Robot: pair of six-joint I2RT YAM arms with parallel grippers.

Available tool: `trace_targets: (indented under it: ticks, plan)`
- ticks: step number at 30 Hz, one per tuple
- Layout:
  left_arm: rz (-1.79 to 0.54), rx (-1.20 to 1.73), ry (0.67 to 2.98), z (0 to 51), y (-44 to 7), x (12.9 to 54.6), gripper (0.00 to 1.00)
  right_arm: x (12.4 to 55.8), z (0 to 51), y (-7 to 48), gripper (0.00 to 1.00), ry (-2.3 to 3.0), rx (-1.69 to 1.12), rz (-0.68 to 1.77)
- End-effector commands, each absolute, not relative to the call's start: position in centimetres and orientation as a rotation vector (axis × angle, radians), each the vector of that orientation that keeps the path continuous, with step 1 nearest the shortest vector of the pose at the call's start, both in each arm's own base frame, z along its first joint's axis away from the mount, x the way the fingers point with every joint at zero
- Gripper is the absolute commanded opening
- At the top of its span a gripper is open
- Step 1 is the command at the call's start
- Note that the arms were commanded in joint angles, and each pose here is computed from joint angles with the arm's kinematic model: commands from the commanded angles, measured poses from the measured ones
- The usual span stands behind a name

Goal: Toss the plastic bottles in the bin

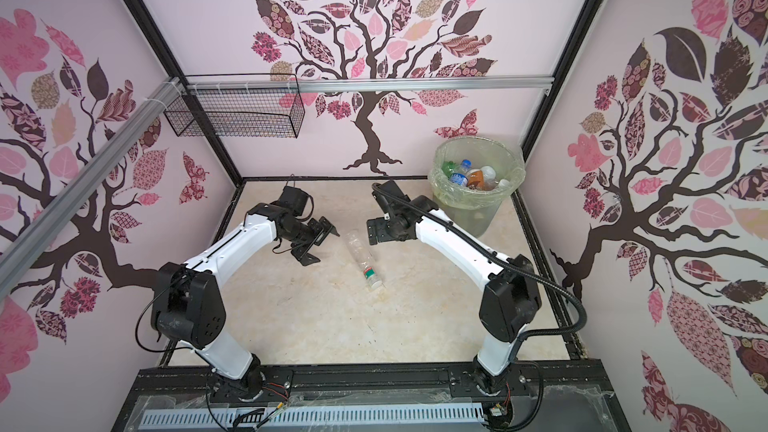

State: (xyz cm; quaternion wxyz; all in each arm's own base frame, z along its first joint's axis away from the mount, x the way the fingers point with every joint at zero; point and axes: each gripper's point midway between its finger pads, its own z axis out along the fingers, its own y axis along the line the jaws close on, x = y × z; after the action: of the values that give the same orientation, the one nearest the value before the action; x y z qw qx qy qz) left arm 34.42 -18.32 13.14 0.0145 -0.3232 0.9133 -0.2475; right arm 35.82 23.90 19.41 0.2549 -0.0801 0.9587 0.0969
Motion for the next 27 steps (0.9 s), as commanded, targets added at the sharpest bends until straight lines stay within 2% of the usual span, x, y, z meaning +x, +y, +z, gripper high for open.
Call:
trace_targets:
  ticks: [1, 7, 13, 27]
  plan:
    - [-0.677, -0.821, 2.861, 13.1, -19.6, 36.3, 0.98, 34.8, 20.6, 21.5, 1.00, 2.592, -0.166, 0.230]
    - [-0.465, -0.538, 2.918, 12.2, -21.3, 38.4, 0.98, 32.7, 20.8, 20.5, 0.99, 2.592, -0.144, 0.272]
    - [-0.372, -0.464, 2.978, 8.9, -21.6, 39.4, 0.98, 31.4, 20.9, 19.5, 0.99, 2.587, -0.129, 0.276]
    - [-0.439, -0.432, 2.980, 6.0, -24.8, 41.5, 0.98, 30.4, 20.1, 18.9, 0.99, 2.624, -0.197, 0.232]
